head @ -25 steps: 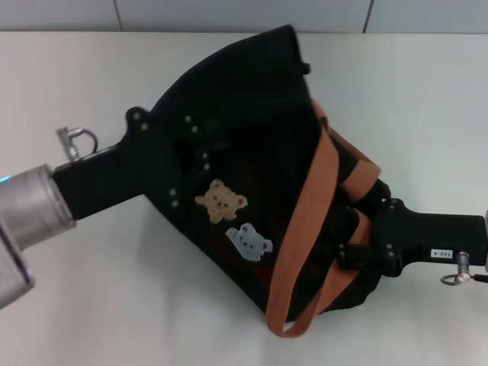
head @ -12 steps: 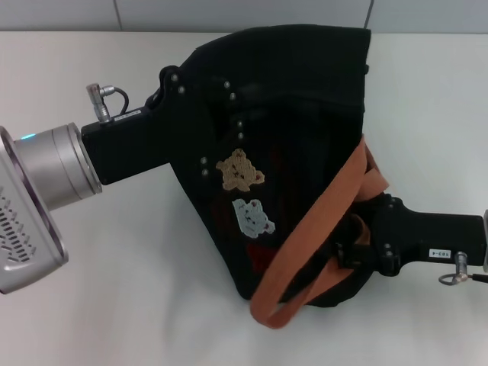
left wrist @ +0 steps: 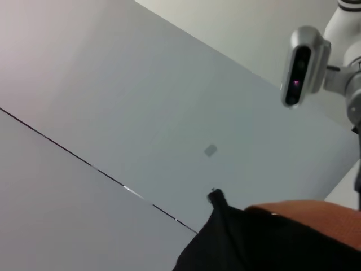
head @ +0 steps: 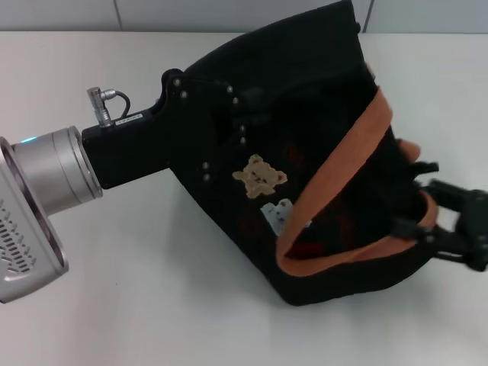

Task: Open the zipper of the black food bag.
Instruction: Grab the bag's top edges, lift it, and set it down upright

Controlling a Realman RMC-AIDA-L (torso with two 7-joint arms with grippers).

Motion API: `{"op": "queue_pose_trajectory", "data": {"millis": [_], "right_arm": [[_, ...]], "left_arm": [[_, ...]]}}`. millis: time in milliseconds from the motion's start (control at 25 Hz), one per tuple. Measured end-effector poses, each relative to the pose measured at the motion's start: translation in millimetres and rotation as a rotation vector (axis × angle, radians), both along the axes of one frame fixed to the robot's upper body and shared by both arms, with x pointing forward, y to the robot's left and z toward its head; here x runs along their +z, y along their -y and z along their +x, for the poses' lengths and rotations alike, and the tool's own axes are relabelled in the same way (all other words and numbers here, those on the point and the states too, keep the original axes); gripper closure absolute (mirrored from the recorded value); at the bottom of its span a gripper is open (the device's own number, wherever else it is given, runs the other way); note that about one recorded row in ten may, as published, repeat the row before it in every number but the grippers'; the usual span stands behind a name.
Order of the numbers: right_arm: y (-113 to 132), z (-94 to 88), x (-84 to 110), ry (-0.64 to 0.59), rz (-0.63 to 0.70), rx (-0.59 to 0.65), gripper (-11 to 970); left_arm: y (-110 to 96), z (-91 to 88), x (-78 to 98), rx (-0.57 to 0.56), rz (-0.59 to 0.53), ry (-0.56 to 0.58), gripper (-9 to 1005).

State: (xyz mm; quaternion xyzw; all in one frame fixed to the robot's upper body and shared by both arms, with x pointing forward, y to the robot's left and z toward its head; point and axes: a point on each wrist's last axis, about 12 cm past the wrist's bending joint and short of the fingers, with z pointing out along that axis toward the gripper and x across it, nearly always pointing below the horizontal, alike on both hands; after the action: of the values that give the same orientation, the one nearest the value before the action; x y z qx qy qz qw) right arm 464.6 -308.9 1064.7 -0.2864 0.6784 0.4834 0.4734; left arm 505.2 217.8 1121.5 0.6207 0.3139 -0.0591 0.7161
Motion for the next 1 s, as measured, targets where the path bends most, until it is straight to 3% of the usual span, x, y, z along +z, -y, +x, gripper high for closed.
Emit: {"op": "queue_pose_trajectory", "data": {"millis": [120,400,560,840,1000], "right_arm": [[13.5,-7.6,1.6,0.005,0.017,-0.049,185],[6.9,-3.4,-5.6,-0.039,-0.045,-0.015,147],[-7.7,7.4,-14.6,-0.076,-0.115,0.014,148],[-58.3,45.3,-17.5,-0.089,-0.198,0.154,149],[-68.1,50.1,-16.2,-0.085,-0.205,0.188,149]], "left_arm": [[0.9,-0.4,0.1,-0.005,0.002,0.006,888],[4.5,0.7,1.4,-0.014,-0.004,0.016,891],[6.4,0.1,3.3,-0.028,-0.011,0.03,892],[10.0,-3.8,8.6,-0.077,-0.04,0.054,893],[10.9,-5.2,9.4,-0.091,-0.043,0.065,894]]}}
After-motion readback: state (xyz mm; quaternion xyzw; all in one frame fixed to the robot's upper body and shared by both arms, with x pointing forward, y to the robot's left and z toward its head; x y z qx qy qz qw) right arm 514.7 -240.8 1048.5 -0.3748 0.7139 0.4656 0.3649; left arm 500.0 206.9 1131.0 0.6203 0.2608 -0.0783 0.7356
